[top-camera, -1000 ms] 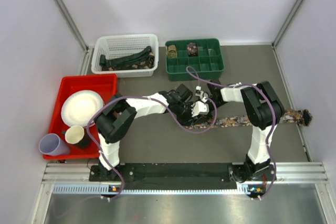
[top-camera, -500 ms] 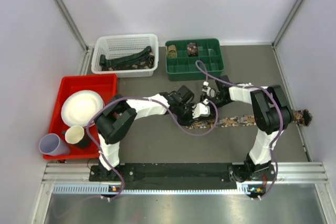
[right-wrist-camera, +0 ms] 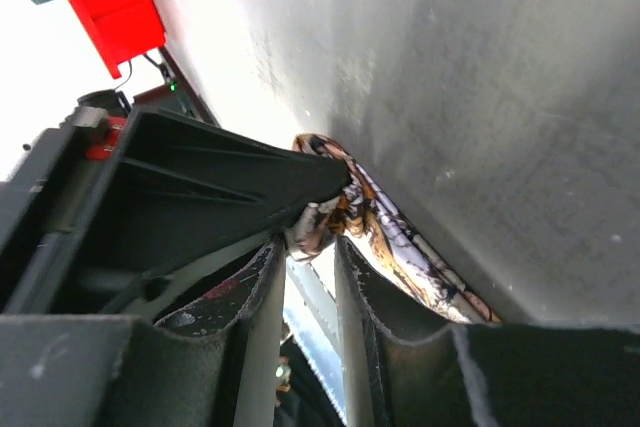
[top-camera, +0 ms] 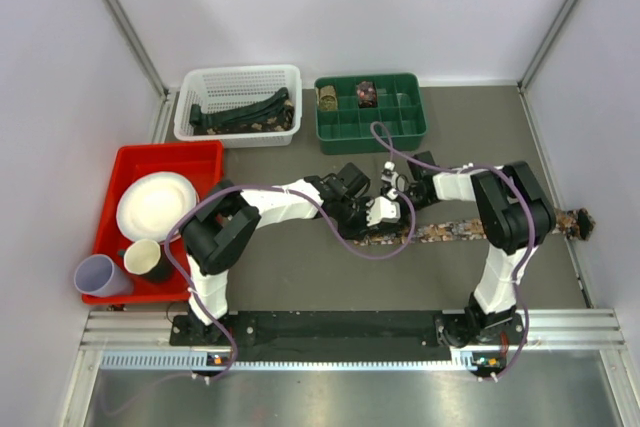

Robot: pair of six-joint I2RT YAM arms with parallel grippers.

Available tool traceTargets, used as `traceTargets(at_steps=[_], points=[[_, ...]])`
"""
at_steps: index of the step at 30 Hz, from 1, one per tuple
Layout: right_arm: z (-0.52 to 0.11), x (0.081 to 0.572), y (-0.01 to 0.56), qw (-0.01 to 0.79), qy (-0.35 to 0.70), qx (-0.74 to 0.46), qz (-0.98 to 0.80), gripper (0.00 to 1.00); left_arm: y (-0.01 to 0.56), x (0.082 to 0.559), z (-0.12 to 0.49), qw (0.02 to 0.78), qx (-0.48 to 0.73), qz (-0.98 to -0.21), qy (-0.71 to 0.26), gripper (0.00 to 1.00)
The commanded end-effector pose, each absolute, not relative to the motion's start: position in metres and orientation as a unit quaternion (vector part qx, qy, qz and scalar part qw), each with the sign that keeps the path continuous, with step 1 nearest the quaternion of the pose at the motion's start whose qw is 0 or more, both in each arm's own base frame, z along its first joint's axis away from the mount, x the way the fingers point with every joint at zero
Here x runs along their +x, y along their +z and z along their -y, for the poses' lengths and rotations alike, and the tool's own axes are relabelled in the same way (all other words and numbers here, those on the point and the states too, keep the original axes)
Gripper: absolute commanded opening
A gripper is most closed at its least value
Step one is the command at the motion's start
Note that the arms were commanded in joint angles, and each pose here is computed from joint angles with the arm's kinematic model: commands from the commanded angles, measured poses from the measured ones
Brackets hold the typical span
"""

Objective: Roll the ties
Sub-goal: Roll the tie at the center of the board.

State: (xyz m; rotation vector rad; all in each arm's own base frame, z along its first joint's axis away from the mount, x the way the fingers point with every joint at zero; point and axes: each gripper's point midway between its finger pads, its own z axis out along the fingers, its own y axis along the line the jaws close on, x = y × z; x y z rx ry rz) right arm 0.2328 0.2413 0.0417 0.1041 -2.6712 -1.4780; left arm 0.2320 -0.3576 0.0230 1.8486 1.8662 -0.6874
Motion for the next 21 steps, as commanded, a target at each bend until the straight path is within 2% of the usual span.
traceTargets(at_steps=[1,4,7,8,12,15,16,21], points=[[-0.251,0.23,0.04,0.042,-0.507,0.048,0.86,0.26,-0.017,0.214,0.321,0.137,0.668,-0.702,-0.206,0.26],[-0.251,0.231,0.035,0.047,-0.508,0.042,0.859,0.24,-0.017,0.214,0.321,0.137,0.667,-0.702,-0.206,0.26],[-0.249,0.231,0.032,0.049,-0.503,0.044,0.862,0.08,-0.018,0.213,0.319,0.136,0.667,-0.704,-0.205,0.26],[-0.247,0.228,0.03,0.051,-0.497,0.046,0.865,0.0,-0.018,0.213,0.319,0.137,0.667,-0.703,-0.204,0.27],[-0.237,0.226,0.024,0.051,-0.476,0.05,0.877,0.0,-0.016,0.213,0.318,0.14,0.665,-0.704,-0.205,0.37],[-0.227,0.23,0.019,0.048,-0.459,0.042,0.886,0.0,-0.011,0.214,0.322,0.151,0.658,-0.706,-0.212,0.48],[-0.225,0.231,0.018,0.046,-0.455,0.041,0.888,0.0,-0.008,0.217,0.324,0.158,0.655,-0.707,-0.215,0.55],[-0.22,0.235,0.013,0.037,-0.442,0.043,0.895,0.0,0.005,0.222,0.33,0.19,0.63,-0.715,-0.234,0.64]])
